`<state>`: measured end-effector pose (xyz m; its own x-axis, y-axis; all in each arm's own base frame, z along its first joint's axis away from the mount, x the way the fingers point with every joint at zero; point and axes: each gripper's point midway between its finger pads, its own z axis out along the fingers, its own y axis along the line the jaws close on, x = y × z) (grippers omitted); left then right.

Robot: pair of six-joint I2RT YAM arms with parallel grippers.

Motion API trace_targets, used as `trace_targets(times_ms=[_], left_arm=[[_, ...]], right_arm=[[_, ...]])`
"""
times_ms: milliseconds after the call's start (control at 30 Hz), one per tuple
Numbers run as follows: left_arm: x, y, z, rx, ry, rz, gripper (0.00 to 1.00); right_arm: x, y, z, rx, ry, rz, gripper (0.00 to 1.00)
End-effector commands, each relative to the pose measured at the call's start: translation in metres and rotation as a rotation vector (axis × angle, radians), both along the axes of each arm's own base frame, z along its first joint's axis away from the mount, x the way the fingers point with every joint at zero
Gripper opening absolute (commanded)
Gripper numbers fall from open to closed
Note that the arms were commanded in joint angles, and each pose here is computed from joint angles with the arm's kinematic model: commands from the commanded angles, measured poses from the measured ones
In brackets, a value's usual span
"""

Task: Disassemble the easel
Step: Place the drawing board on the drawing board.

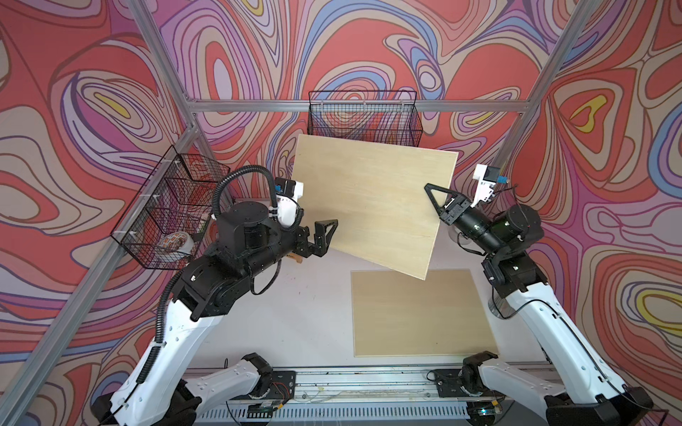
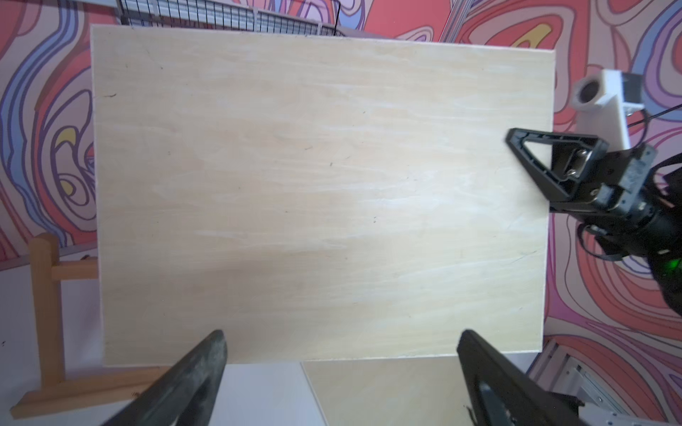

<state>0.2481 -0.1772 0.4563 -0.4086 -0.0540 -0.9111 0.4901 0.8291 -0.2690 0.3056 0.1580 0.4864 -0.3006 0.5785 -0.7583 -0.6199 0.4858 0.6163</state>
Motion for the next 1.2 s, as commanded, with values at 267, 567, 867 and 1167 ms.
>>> trace_targets(times_ms=[267, 567, 867, 1167], left_arm=[[0.012, 0.026, -0.063, -0.026, 0.43, 0.018, 1.0], [0.033, 0.049, -0.138, -0.145, 0.606, 0.118, 1.0], [0.033, 0.051, -0.206, -0.295, 0.762, 0.127, 1.0], [0.048, 0.052, -0.237, -0.325, 0.819, 0.145, 1.0]], right_arm=[[-0.068, 0.003, 0.05, -0.044, -0.09, 0.127, 0.0], [-0.044, -0.001, 0.011, -0.151, 0.032, 0.148, 0.0], [-0.015, -0.037, -0.021, 0.012, 0.134, 0.266, 0.0], [-0.011, -0.035, -0.065, -0.007, 0.191, 0.327, 0.0]])
